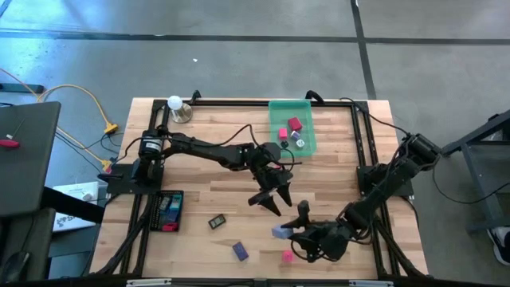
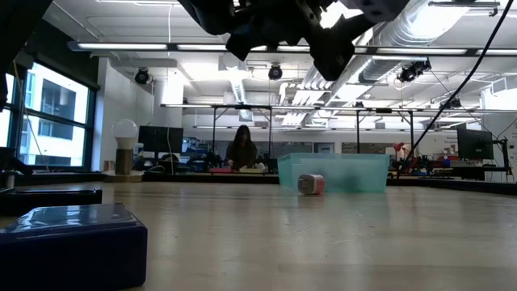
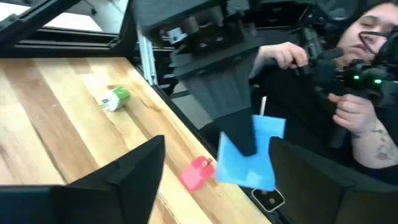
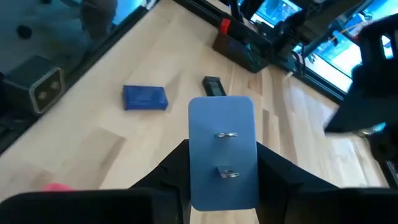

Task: Pick & Place Office items
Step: Put the purple charger adapter into the green bin

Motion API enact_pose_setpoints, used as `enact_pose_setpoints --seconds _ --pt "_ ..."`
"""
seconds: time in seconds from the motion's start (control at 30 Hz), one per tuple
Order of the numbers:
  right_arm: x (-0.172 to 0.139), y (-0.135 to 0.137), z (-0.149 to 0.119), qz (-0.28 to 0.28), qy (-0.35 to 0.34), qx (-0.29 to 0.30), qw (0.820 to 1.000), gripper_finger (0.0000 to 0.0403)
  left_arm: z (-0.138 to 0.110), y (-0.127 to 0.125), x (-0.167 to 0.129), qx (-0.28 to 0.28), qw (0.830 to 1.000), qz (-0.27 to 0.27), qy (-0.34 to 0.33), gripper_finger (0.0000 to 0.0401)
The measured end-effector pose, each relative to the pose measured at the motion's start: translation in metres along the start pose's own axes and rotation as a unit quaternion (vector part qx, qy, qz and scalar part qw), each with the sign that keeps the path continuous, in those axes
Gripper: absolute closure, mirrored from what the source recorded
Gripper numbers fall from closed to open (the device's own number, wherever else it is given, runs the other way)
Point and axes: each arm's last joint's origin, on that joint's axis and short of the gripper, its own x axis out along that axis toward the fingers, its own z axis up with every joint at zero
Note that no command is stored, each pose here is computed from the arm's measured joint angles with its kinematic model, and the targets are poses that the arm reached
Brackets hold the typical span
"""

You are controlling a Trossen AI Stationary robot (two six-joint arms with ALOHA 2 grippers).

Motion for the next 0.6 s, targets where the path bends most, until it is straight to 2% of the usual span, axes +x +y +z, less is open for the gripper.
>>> enact_pose_setpoints --seconds 0.2,0.4,0.47,0.5,0.57,0.6 --pt "0.0 0.0 -0.005 -0.008 0.023 0.007 1.0 0.0296 -0.002 0.001 -0.003 -0.004 0.999 -0.03 0.01 0.0062" --pt "-0.004 -0.004 -0.015 -0.021 0.07 0.044 0.996 0.0296 -0.008 -0.001 -0.016 -0.05 0.996 -0.053 0.049 0.0055" --pt "-0.006 -0.007 -0.02 -0.028 0.093 0.068 0.993 0.0296 -0.006 -0.011 -0.027 -0.052 0.996 -0.017 0.075 0.0054" --pt "-0.008 -0.008 -0.023 -0.032 0.107 0.079 0.991 0.0296 -0.004 -0.017 -0.032 -0.049 0.994 0.019 0.091 0.0054" --pt "-0.011 -0.013 -0.027 -0.041 0.13 0.105 0.985 0.0296 -0.003 -0.031 -0.042 -0.051 0.983 0.112 0.135 0.0054" --pt "-0.012 -0.016 -0.029 -0.048 0.137 0.116 0.983 0.0296 -0.003 -0.037 -0.046 -0.051 0.972 0.165 0.16 0.0054"
